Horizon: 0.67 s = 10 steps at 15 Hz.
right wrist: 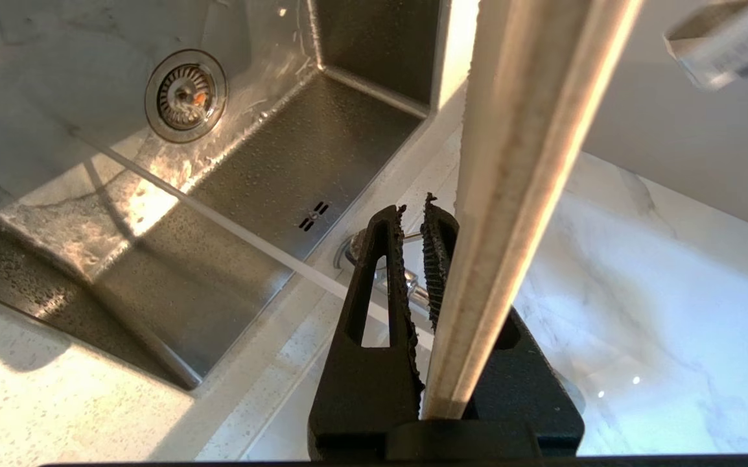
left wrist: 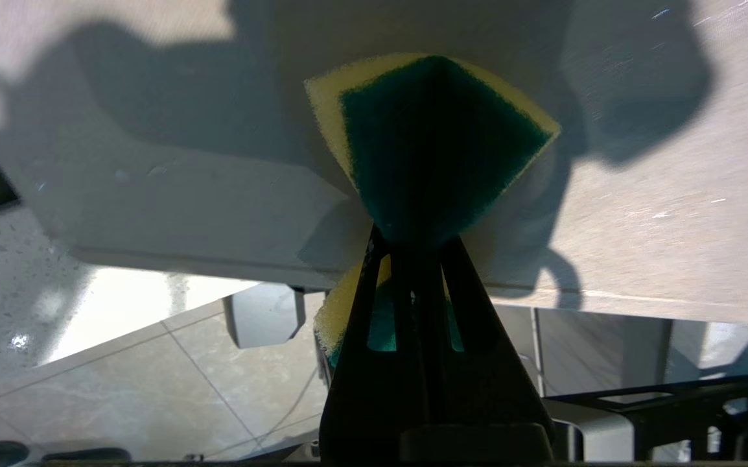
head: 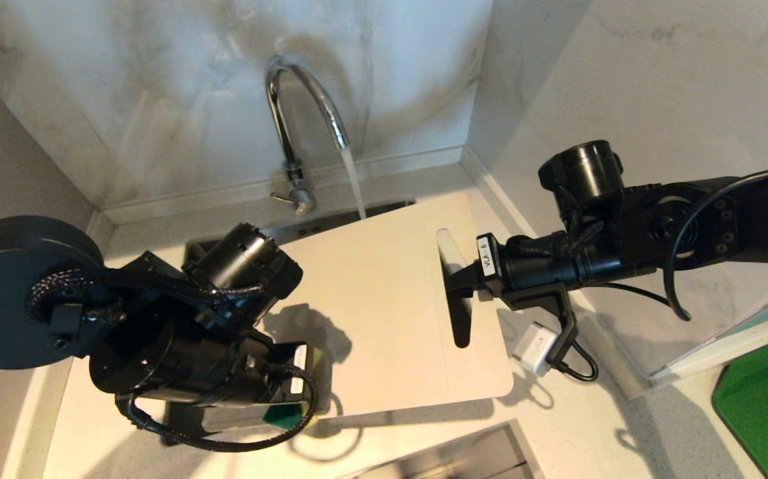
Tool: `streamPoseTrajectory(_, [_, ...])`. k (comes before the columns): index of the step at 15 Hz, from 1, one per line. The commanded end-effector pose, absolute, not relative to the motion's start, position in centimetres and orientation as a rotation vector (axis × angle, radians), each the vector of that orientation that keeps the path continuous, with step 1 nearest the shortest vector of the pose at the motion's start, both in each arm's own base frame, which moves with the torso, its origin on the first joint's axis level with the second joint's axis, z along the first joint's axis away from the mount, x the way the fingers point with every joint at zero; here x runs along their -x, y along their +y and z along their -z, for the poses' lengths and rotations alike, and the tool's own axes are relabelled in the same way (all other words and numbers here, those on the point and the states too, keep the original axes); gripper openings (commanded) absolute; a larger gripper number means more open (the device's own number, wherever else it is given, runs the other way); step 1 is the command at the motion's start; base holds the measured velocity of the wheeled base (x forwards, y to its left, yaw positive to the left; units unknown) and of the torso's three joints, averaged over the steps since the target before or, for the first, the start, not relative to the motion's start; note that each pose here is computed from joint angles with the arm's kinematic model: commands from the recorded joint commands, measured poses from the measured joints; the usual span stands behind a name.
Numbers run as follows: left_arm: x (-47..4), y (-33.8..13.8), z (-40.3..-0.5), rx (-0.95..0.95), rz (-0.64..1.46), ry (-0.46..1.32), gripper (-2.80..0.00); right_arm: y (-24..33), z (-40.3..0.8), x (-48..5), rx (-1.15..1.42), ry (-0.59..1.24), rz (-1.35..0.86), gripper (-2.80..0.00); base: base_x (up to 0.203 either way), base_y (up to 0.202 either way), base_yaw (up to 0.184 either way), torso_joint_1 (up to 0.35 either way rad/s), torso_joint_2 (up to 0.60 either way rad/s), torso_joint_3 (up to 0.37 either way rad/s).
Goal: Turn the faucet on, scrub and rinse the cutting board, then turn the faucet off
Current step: Scrub the cutting board underwater
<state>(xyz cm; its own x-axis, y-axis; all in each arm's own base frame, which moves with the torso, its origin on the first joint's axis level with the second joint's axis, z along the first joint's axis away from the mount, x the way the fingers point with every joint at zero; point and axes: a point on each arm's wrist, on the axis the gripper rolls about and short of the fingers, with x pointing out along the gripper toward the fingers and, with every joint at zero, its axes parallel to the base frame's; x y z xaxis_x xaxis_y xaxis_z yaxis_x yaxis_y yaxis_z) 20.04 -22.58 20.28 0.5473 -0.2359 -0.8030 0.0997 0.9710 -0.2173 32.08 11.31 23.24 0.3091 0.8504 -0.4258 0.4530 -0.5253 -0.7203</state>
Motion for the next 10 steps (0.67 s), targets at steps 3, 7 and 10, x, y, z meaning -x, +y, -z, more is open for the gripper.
streamPoseTrajectory(3, [-21.1,-21.2,-18.1,0.155,0.131,0.985,-2.80,11.3,-23.6,-31.8,2.118,-1.180,-1.100,-2.80,0.000,0.000,0.000,0.000,0.00,0.000])
streamPoseTrajectory(7, [-21.6,-19.2,-17.8,0.175,0.074,0.992,-2.80,11.1,-24.1,-31.6,2.121,-1.180,-1.087,-2.80,0.000,0.000,0.000,0.000,0.00,0.000])
streamPoseTrajectory(10, [-21.9,-17.4,-17.8,0.196,0.029,0.993,-2.80,10.7,-24.3,-31.5,2.127,-1.173,-1.074,-2.80,0.000,0.000,0.000,0.000,0.00,0.000])
